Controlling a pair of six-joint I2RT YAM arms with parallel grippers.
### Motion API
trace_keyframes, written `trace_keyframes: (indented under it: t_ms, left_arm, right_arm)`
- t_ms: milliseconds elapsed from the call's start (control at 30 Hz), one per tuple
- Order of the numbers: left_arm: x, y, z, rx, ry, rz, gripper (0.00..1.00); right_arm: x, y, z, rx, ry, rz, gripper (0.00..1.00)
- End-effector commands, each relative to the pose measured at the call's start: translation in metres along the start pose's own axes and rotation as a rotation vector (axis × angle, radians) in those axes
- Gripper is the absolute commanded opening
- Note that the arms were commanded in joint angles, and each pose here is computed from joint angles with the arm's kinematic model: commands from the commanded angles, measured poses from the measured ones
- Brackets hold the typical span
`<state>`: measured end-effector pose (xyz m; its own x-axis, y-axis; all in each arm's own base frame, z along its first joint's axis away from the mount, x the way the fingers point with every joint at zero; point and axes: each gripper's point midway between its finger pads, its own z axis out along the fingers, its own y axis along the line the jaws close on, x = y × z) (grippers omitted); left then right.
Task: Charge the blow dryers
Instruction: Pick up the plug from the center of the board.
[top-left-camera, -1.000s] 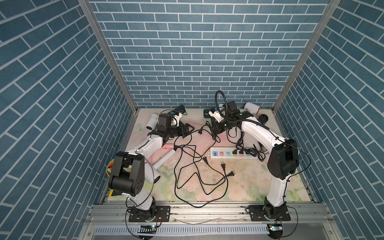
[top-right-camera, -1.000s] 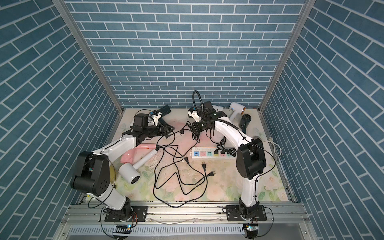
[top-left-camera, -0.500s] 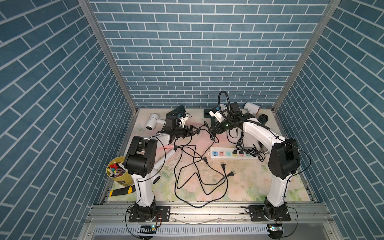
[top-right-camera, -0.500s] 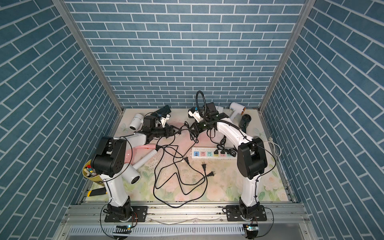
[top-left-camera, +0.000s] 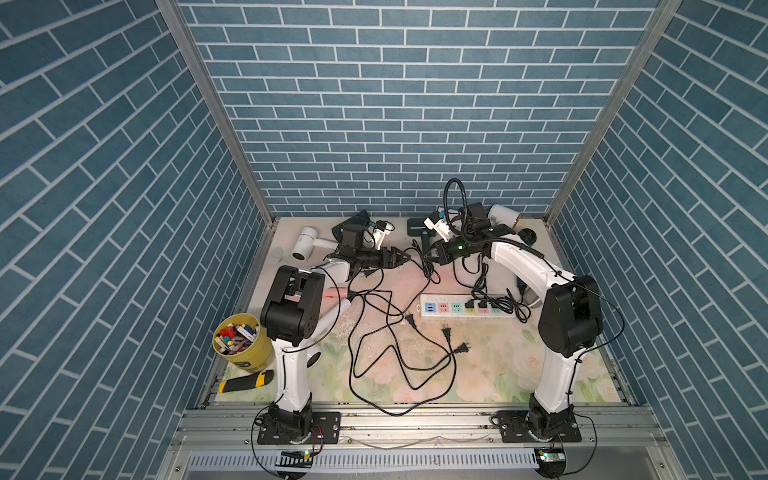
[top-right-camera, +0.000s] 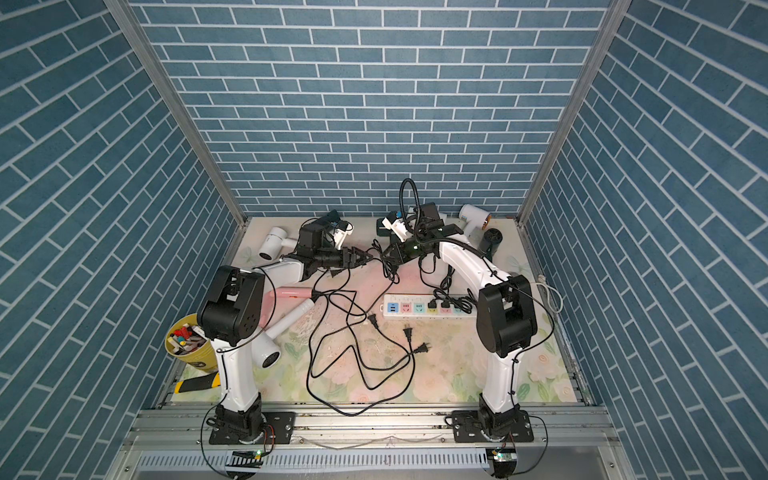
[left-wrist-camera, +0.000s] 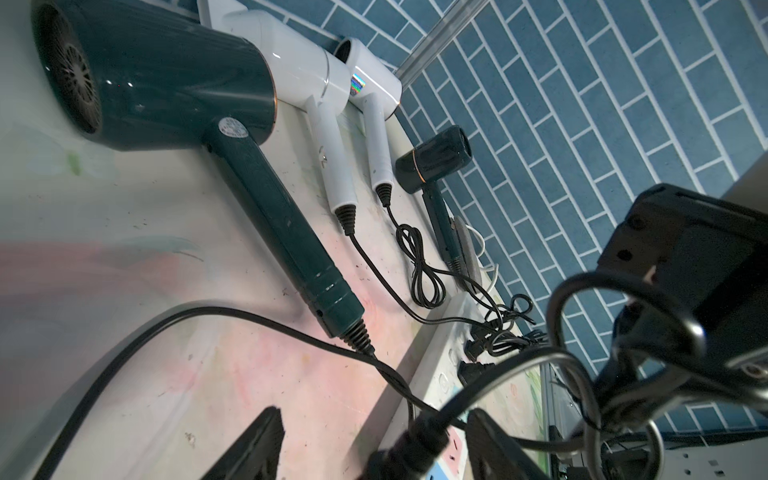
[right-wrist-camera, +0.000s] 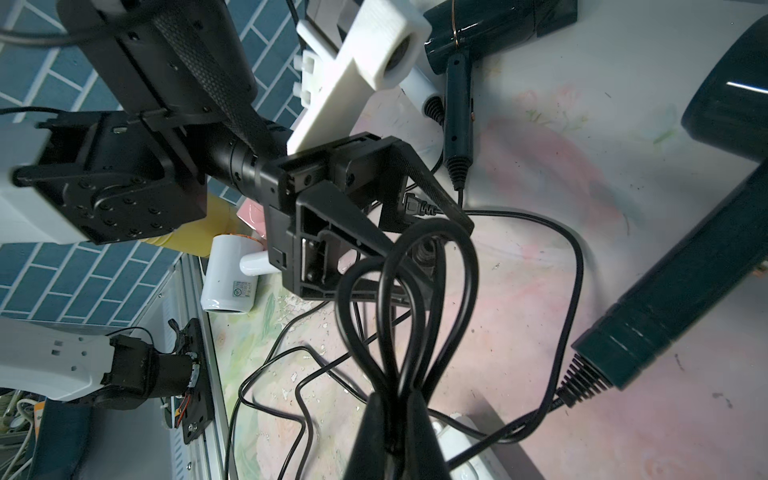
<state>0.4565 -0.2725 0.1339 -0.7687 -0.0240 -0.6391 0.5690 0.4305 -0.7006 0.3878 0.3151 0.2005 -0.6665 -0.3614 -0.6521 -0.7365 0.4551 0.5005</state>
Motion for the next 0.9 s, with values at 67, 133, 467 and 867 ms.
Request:
trace_keyframes:
  t_ms: [67,133,467,867]
  left_arm:
    - [0.016,-0.010,0.000,0.086,0.034,-0.010,0.66]
    - [0.016,-0.014,-0.003,0.097,0.031,-0.012,0.57]
    - [0.012,-0.023,-0.003,0.041,0.021,0.017,0.22]
    - [-0.002,-0.025,0.016,-0.225,-0.009,0.113,0.17]
  right_arm:
    - [0.000,-0.002,0.001,-0.043,-0.008,-0.010,0.00]
    - [-0.001,-0.007,0.001,-0.031,-0.010,0.001,0.00]
    - [0.000,-0.045,0.012,0.088,0.015,0.053,0.00]
    - [-0.001,-0.102,-0.008,0.304,0.012,0.266,0.32]
